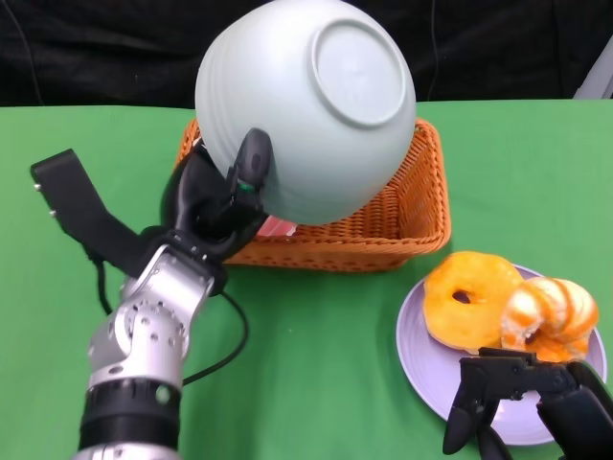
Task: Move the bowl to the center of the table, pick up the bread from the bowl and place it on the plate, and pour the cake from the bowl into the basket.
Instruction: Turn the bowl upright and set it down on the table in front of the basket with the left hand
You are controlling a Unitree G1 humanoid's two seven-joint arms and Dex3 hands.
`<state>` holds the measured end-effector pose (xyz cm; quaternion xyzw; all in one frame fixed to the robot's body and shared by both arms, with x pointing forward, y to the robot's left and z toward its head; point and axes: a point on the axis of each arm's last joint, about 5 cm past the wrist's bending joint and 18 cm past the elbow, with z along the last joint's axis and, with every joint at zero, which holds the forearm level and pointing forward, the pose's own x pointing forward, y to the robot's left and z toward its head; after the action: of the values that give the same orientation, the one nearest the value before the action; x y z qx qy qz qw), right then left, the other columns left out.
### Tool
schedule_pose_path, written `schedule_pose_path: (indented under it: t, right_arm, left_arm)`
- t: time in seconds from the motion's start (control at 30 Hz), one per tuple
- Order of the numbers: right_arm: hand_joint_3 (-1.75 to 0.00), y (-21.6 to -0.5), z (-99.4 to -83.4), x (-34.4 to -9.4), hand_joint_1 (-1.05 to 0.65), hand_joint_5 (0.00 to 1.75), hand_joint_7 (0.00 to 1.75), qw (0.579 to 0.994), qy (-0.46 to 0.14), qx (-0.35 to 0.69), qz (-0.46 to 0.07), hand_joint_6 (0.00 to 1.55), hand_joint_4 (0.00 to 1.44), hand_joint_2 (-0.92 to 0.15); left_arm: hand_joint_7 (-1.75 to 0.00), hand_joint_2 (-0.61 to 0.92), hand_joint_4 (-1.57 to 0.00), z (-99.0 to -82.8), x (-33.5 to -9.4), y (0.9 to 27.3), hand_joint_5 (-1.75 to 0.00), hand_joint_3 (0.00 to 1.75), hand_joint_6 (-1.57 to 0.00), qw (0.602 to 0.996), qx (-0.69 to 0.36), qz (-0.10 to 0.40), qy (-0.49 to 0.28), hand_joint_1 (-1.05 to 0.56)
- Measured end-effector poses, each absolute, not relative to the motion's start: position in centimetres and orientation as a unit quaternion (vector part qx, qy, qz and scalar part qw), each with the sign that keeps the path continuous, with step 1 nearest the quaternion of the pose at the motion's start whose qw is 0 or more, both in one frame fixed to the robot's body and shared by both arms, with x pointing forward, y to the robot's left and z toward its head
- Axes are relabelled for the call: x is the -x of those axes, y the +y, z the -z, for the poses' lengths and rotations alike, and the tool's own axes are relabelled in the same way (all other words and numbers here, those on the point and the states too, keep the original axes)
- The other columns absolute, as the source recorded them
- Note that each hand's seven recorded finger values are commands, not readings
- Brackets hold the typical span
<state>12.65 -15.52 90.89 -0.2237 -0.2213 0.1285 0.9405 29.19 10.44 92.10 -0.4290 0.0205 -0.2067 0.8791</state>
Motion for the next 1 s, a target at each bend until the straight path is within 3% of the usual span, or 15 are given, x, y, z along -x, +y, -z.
schedule_pose_path:
  t: [0.23, 0.5, 0.57, 0.67, 0.9, 1.0]
  right_arm:
    - [-1.75, -15.7, -90.9, -12.6, 0.32, 1.6, 1.34, 0.941, -0.219, 0.224, -0.125, 1.01, 1.06, -0.03]
    - [-1.75, -15.8, -90.9, -12.7, 0.3, 1.62, 1.34, 0.945, -0.211, 0.214, -0.125, 1.0, 1.05, -0.05]
    - [-1.75, -15.8, -90.9, -12.7, 0.3, 1.64, 1.35, 0.945, -0.211, 0.214, -0.126, 1.0, 1.06, -0.05]
    - [-1.75, -15.9, -90.9, -12.7, 0.3, 1.65, 1.35, 0.946, -0.21, 0.215, -0.123, 1.0, 1.06, -0.05]
    - [-1.75, -15.8, -91.1, -12.7, 0.32, 1.68, 1.37, 0.946, -0.212, 0.214, -0.122, 0.98, 1.05, -0.05]
    - [-1.75, -15.8, -91.2, -12.7, 0.32, 1.69, 1.37, 0.946, -0.212, 0.213, -0.12, 0.98, 1.04, -0.05]
  left_arm:
    - [-1.7, 0.27, -1.09, -92.2, -27.9, 12.2, -1.75, 1.62, -0.93, 0.933, 0.278, 0.225, -0.035, -0.14]
    - [-1.69, 0.3, -1.07, -92.1, -26.7, 13.3, -1.75, 1.57, -0.94, 0.953, 0.165, 0.239, -0.086, -0.11]
    - [-1.68, 0.3, -1.05, -92.4, -26.1, 13.8, -1.75, 1.59, -0.92, 0.959, 0.096, 0.239, -0.117, -0.09]
    - [-1.65, 0.27, -1.07, -92.6, -24.4, 14.7, -1.75, 1.65, -0.96, 0.948, -0.043, 0.253, -0.186, -0.07]
    - [-1.69, 0.3, -1.04, -91.5, -21.8, 16.1, -1.75, 1.61, -0.91, 0.919, -0.18, 0.255, -0.239, -0.02]
    - [-1.74, 0.23, -1.0, -91.8, -21.3, 16.5, -1.75, 1.7, -0.83, 0.888, -0.257, 0.254, -0.285, -0.08]
